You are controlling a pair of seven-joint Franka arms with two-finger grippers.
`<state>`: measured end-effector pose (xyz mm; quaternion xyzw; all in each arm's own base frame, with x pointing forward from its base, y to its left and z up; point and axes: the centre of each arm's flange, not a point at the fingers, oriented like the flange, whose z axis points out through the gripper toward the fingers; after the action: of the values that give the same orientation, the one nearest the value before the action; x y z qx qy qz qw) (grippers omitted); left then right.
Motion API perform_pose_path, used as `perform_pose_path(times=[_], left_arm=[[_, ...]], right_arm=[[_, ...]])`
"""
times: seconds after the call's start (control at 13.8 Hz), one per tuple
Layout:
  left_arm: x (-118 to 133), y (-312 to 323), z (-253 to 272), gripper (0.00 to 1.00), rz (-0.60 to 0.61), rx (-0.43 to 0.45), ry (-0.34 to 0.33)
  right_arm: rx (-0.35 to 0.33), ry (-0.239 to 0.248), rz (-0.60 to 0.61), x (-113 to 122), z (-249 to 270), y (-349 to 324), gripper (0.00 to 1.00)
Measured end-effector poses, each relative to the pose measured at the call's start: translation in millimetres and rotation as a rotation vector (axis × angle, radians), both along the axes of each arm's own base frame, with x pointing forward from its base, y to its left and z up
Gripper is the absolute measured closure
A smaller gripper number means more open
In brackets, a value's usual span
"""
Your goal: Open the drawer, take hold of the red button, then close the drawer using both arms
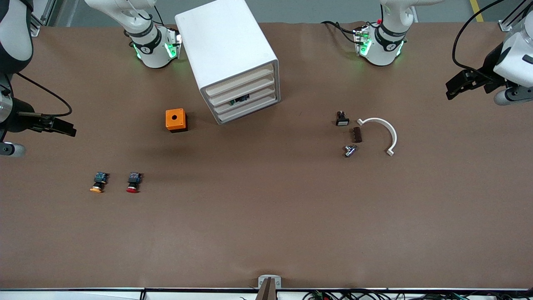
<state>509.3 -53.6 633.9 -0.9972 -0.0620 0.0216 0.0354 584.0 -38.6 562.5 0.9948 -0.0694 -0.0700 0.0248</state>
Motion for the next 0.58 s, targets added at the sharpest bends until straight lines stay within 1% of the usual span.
perform_pose_path(times=[0.22, 0.36, 0.58], left_arm=[[-2, -7, 1, 0.00, -0.019, -0.018, -0.002], [-2, -10, -1, 0.00, -0.025, -0.023, 0.001], [-5, -18, -4, 0.00, -0.039, -0.021, 0.008]], right_arm=[[-0.010, 0.007, -0.007, -4, 21, -4, 0.00], [-0.011, 0.024, -0.008, -3, 17, -4, 0.00], [-0.012, 0.028, -0.017, -1, 11, -10, 0.00]])
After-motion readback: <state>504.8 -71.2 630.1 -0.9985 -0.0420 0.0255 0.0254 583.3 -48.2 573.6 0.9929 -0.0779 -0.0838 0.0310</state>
